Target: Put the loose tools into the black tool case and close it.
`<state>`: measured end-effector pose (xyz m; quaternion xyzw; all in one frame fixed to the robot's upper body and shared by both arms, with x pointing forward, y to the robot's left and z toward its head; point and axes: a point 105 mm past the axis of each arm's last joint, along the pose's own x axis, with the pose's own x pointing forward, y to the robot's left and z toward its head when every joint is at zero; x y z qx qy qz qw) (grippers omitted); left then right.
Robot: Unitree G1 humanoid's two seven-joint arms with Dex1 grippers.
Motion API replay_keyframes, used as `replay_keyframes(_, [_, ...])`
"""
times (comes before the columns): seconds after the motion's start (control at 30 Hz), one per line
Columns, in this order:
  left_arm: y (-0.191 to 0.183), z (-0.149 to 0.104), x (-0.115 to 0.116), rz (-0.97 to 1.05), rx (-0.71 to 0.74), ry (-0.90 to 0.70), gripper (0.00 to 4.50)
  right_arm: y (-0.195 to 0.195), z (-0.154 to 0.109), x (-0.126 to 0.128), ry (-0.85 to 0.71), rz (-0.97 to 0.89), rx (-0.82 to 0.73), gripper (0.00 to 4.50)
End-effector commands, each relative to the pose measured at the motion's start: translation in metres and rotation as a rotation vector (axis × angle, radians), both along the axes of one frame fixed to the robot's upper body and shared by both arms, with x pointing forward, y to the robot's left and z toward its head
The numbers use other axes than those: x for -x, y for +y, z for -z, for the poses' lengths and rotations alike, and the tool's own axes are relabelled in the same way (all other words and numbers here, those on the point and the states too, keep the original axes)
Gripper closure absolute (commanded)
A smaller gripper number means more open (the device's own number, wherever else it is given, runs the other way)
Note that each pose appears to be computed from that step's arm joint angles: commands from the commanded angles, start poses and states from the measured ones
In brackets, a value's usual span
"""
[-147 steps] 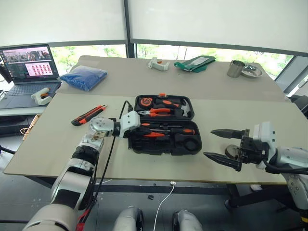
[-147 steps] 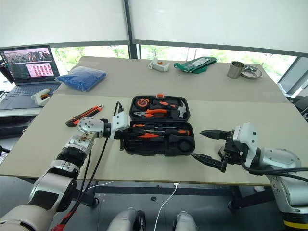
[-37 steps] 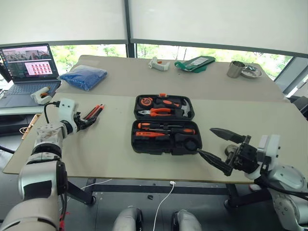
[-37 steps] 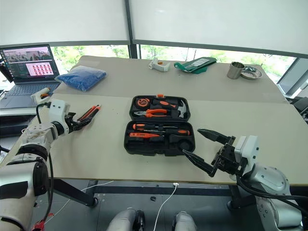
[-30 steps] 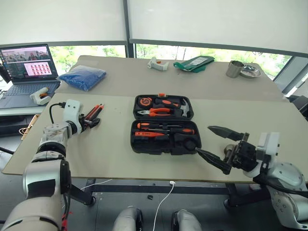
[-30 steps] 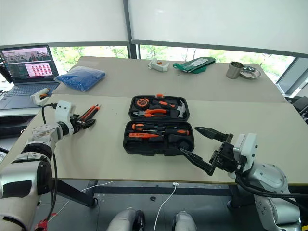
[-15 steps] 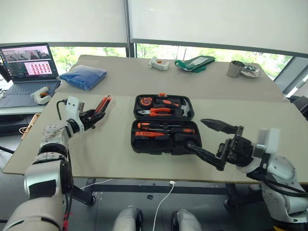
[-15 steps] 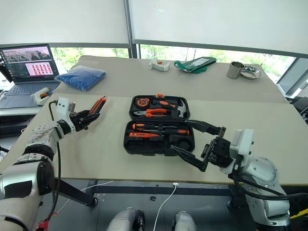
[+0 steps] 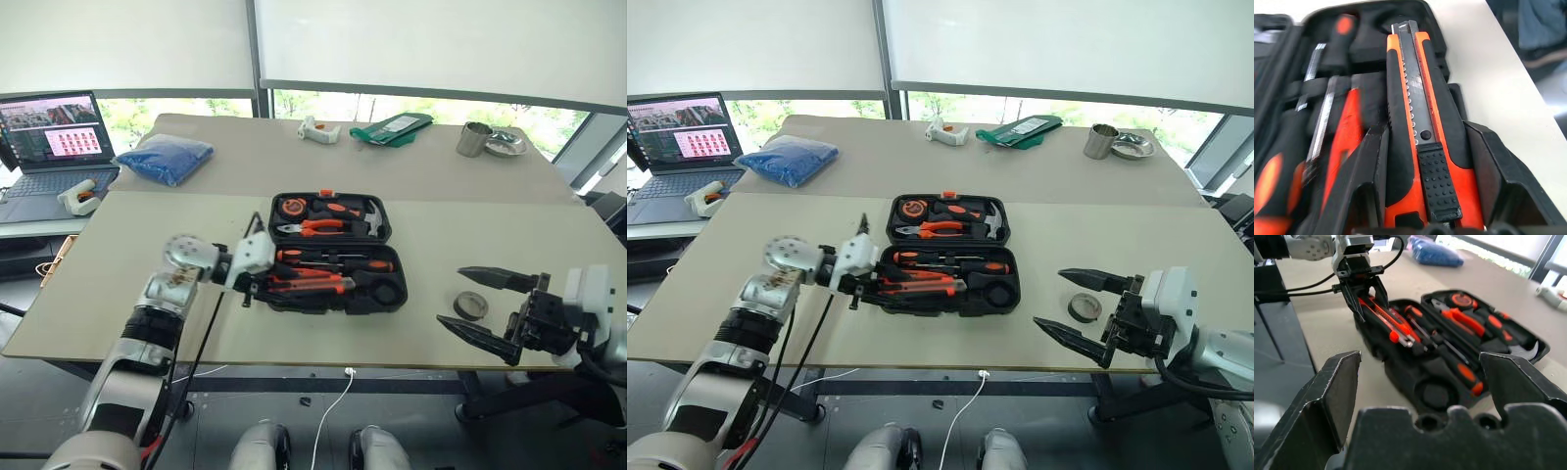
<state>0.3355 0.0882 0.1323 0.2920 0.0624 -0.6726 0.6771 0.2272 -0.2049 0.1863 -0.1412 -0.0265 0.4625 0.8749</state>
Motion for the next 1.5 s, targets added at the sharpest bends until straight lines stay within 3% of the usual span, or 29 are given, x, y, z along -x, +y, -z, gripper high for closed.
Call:
replay_keyframes(0.03, [-0.012,-0.007,0.0,-0.012,-0.012,-0.054,2.72,0.003,-0.007,0.003,-0.02,-0.009,-0.009,0.0])
replay_keyframes(0.3, [-0.018,0.003,-0.005,-0.023,-0.073,-0.085,2.72,0.006,-0.002,0.008,-0.001,-0.013,-0.039,0.0])
replay_keyframes(0.53, [-0.019,0.011,0.004,0.031,-0.107,-0.044,2.72,0.004,0.0,0.01,0.004,-0.009,-0.049,0.0])
replay_keyframes(0.6, [-0.017,0.012,0.002,0.024,-0.122,-0.053,1.72,0.003,0.0,0.01,0.005,-0.008,-0.049,0.0])
replay_keyframes(0.77, [-0.015,0.002,-0.009,-0.01,-0.063,-0.108,0.16,0.002,0.001,0.008,0.007,-0.01,-0.05,0.0])
replay_keyframes(0.97, [-0.021,-0.039,-0.009,0.017,0.234,-0.075,0.06,0.002,0.0,0.006,0.001,-0.01,-0.06,0.0])
replay_keyframes(1.07, [-0.015,-0.037,-0.004,0.04,0.272,-0.008,0.76,0.002,0.002,0.004,-0.001,-0.004,-0.075,0.0])
replay_keyframes(1.4, [-0.016,0.014,-0.001,-0.064,0.161,0.072,4.39,0.004,0.013,0.005,0.013,0.006,-0.108,0.0])
replay_keyframes(1.5, [-0.014,0.027,0.0,-0.082,0.094,0.053,4.45,0.003,0.014,0.006,0.015,0.01,-0.111,0.0])
